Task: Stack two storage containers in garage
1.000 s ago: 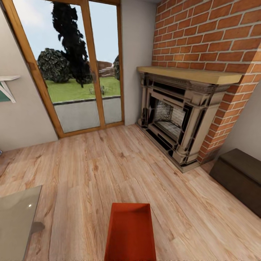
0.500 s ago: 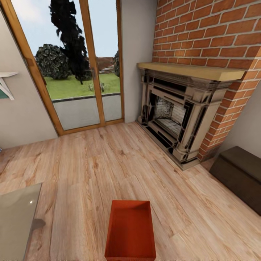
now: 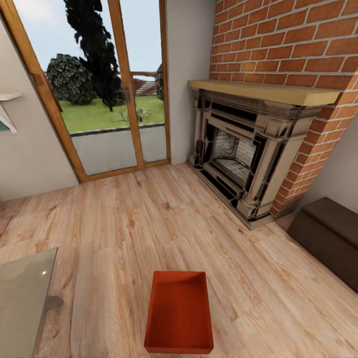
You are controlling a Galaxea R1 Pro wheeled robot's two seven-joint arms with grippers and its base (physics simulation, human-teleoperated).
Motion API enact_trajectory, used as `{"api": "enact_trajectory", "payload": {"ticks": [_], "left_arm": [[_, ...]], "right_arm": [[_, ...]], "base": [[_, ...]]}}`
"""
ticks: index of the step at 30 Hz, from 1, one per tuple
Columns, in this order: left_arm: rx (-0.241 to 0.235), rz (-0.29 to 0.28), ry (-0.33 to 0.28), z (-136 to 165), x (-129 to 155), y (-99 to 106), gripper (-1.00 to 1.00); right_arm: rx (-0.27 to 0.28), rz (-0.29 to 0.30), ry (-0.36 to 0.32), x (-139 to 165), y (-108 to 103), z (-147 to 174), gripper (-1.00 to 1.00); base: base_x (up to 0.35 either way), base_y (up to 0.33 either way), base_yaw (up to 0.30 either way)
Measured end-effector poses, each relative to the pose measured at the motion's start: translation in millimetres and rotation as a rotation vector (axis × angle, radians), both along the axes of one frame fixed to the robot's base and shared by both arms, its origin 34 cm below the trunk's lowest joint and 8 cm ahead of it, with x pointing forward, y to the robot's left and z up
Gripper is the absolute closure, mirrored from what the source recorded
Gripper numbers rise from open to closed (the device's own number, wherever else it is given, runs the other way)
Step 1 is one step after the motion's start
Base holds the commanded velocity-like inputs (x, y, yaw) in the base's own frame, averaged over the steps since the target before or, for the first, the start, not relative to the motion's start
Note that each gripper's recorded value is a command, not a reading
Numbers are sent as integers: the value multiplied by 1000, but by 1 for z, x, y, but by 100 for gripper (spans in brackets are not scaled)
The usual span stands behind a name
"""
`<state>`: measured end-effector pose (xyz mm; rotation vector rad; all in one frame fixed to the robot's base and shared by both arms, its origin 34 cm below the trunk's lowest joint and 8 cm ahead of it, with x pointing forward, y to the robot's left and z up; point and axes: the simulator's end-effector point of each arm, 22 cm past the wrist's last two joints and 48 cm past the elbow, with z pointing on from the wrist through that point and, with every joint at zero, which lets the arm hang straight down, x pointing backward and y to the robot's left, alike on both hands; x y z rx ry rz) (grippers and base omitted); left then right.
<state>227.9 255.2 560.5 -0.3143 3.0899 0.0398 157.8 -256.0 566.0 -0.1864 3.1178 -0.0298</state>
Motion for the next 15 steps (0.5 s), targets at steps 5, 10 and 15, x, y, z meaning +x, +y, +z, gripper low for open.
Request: {"api": "enact_trajectory", "payload": {"ticks": [5,10,15], "left_arm": [[0,0,8,-1,-3,0,-100],[0,0,16,-2,-7,0,-100],[0,0,24,-2,-10,0,-100]], "right_arm": [[-1,-5,8,-3,0,0,-100],[-1,-7,16,-6,0,0,-100],[-3,-11,25,-10,-1,-1,-100]], "base": [[0,0,0],[0,0,0],[0,0,0]]}}
